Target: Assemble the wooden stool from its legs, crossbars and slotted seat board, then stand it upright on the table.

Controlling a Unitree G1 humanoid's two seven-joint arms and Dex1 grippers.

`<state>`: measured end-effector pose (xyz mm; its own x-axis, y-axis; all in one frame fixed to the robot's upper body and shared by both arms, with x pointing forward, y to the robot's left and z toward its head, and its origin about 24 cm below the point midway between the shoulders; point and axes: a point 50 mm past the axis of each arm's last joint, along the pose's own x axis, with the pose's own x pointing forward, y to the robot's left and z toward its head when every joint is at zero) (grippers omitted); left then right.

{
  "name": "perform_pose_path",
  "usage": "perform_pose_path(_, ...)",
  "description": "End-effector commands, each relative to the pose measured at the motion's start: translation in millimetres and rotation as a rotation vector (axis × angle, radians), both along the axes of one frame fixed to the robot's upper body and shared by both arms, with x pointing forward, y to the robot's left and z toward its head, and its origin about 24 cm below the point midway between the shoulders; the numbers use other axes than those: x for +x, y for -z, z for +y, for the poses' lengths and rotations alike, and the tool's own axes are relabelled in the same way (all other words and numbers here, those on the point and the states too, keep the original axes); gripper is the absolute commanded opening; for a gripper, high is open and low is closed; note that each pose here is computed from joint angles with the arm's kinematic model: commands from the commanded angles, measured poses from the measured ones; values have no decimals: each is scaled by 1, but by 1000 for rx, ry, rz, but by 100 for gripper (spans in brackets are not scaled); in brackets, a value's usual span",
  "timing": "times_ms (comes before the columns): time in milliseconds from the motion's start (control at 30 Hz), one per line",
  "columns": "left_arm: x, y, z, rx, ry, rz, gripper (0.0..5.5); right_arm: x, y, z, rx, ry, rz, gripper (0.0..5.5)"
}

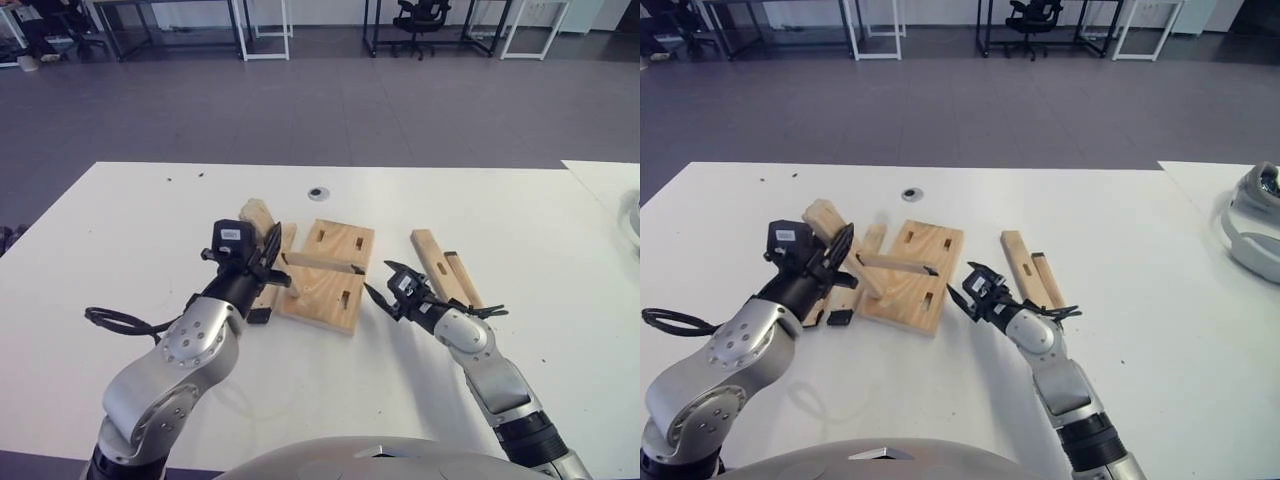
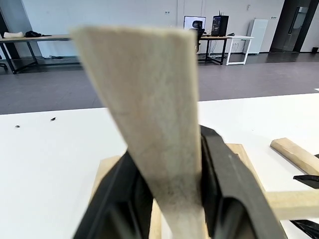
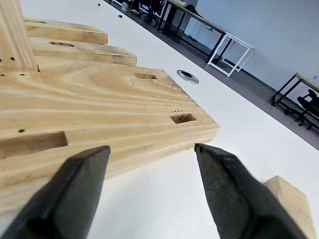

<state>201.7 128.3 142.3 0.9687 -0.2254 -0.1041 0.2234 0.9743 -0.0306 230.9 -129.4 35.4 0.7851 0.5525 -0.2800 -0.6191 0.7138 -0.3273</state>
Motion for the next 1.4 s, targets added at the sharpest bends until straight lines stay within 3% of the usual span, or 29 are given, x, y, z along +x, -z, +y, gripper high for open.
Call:
perform_pose_path(33, 11, -6, -1, -2, 1, -54, 105, 10, -6, -9, -17, 50, -48, 316)
perform_pose_path(100, 10, -24, -6, -125, 62, -155, 105, 13, -8, -10, -11, 78, -67, 316)
perform_pose_path(200, 5, -38, -12, -271, 158, -217, 167, 17, -12, -7, 6, 106, -94, 316)
perform_pose_path(333, 2, -38, -6, -436, 219, -166, 232, 27, -17, -21, 26, 223, -117, 316)
perform_pose_path(433, -10, -41, -16, -466, 368, -126, 289, 37, -29, -36, 22, 296, -161, 316)
perform_pose_path(533, 1, -99, 4, -398, 406, -392, 340, 48, -49, -54, 37, 357, -220, 316)
perform_pose_path(600, 17, -131, 34, -343, 284, -542, 371, 53, -56, -60, 47, 388, -246, 316)
perform_pose_path(633, 28, -127, 49, -293, 182, -532, 371, 55, -58, -62, 51, 403, -253, 316)
perform_pose_path(700, 47, -82, 70, -158, 22, -347, 371, 58, -59, -66, 54, 421, -256, 316)
perform_pose_path(767, 48, -21, 76, -18, 4, -109, 371, 59, -55, -70, 51, 439, -237, 316)
perform_pose_path(833, 43, 20, 66, 89, 97, 46, 371, 59, -48, -78, 33, 473, -207, 316)
perform_pose_path(1033, 48, 55, 40, 46, 197, 264, 371, 60, -36, -80, 0, 488, -162, 316)
perform_pose_path(1400, 38, 101, 46, 164, 131, 451, 371, 60, -28, -71, 14, 477, -137, 316)
